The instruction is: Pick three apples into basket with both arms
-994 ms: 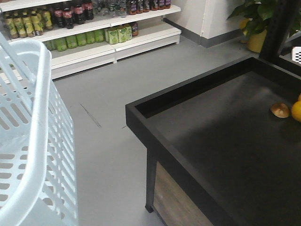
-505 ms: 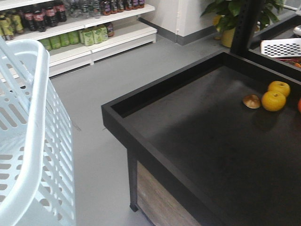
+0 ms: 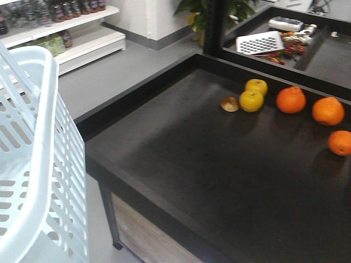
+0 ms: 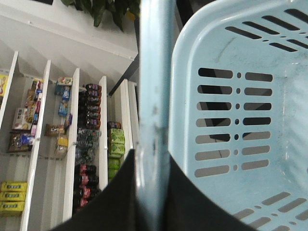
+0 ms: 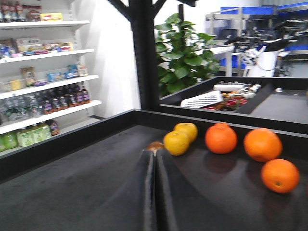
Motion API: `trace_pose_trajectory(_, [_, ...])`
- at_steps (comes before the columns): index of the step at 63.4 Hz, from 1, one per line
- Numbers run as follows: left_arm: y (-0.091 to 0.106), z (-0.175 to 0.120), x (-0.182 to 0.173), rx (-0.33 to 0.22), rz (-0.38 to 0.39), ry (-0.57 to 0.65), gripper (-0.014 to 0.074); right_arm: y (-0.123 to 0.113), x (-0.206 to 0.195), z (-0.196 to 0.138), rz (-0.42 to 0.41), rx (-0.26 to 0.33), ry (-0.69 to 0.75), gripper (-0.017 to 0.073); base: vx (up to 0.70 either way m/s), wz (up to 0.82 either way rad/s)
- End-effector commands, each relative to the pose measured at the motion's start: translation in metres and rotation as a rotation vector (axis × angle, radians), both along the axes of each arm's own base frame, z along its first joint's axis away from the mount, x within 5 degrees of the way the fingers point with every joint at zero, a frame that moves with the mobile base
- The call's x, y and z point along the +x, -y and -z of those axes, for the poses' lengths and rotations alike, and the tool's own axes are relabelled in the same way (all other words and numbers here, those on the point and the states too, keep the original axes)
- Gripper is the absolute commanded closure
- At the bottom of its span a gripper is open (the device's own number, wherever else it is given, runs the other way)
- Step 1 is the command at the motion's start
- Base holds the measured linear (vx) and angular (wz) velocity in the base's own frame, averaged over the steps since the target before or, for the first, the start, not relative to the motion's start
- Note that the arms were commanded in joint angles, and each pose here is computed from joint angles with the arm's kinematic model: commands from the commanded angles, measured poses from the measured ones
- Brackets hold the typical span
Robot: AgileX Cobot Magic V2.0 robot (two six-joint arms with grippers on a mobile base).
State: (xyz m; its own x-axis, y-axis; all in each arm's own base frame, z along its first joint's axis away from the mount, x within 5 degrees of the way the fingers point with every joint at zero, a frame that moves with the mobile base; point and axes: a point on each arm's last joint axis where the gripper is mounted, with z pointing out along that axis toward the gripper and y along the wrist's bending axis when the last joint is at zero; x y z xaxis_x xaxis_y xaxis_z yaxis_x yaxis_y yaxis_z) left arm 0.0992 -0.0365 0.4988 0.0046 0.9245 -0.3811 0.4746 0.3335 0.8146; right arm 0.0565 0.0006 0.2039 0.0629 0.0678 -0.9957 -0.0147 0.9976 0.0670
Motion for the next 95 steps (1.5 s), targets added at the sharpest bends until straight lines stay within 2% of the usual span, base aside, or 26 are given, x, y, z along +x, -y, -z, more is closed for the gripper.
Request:
trace_pose_trajectory(1, [-0.0013,-0.0142,-0.0004,-0.044,0.011,0.102,0.0601,-0.0006,-0.0011,-0.0027,-0.007,-0.004,0.075,0.0568,-0.03,-0.42])
trace_pose_trajectory(34, [-0.0014,-0.0143,0.0001,-0.040,0.008,0.105,0.0601,-0.0006,-0.0011,-0.0027,-0.007,-0.004,0.075,0.0568,-0.01,-0.37])
trace_pose_trajectory(46, [-0.0008,-0.0137,-0.0020,-0.059,0.025,0.093,0.0601,-0.0006,-0.0011,-0.0027,-0.007,-0.004,0.075,0.0568,-0.01,-0.04])
trace_pose_trajectory(95, [-0.0004,-0.0136,-0.0022,-0.062,0.028,0.090,0.0601,-0.0006,-0.0011,-0.0027,-0.007,-0.004,0.075,0.0568,0.00,0.00])
